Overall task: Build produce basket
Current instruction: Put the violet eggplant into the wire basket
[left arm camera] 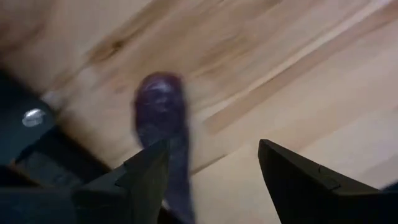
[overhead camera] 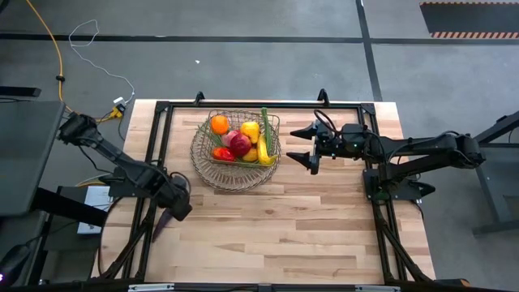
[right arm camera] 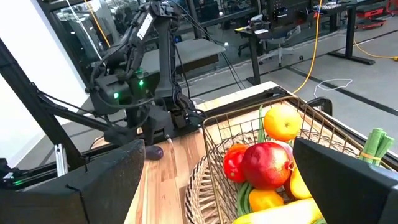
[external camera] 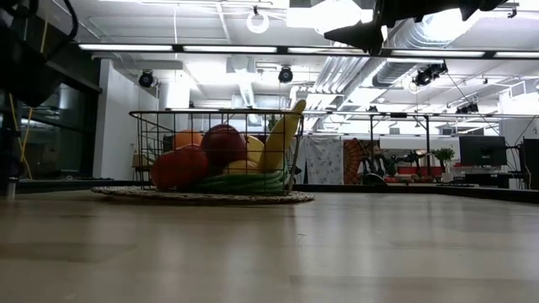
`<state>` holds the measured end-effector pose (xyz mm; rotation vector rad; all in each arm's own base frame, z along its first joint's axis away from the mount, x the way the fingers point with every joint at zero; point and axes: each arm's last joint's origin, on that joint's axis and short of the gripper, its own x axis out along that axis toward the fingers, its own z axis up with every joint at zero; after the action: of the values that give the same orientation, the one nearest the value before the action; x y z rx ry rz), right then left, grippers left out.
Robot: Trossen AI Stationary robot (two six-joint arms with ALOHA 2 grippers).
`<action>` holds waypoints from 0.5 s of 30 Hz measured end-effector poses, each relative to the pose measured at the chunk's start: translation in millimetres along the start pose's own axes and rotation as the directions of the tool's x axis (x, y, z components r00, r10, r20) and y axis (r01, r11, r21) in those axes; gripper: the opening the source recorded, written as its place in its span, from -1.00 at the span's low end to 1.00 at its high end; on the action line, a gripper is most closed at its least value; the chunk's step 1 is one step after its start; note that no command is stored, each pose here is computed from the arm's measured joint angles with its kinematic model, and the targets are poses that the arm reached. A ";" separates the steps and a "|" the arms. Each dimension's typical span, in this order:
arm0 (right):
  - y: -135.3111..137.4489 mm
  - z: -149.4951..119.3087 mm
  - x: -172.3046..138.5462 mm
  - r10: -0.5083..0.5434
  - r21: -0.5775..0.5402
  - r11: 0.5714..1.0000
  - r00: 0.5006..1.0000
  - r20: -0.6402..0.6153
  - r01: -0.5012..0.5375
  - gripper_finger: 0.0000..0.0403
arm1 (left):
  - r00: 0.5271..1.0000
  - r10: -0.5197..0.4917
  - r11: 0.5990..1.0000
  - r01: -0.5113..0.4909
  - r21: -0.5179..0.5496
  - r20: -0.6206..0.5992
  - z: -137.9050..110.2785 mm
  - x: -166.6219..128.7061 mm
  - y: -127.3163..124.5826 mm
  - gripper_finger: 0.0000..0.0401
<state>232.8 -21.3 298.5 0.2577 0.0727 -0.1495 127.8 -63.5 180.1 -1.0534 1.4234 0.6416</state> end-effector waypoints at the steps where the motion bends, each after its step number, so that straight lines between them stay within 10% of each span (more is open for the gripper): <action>1: 0.0 0.1 0.0 0.000 0.000 1.000 1.000 0.001 0.000 0.98 | 1.000 0.020 1.000 -0.020 -0.006 -0.003 -1.0 0.9 1.0 0.17; 15: -0.3 -0.8 0.0 -0.004 0.014 1.000 1.000 -0.008 0.004 0.98 | 0.969 0.248 0.969 -0.248 -0.008 0.021 -11.2 29.9 -3.7 0.17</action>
<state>232.7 -21.4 297.7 0.2718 0.0801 -0.1530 128.8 -81.7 153.5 -0.8761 1.5488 0.8344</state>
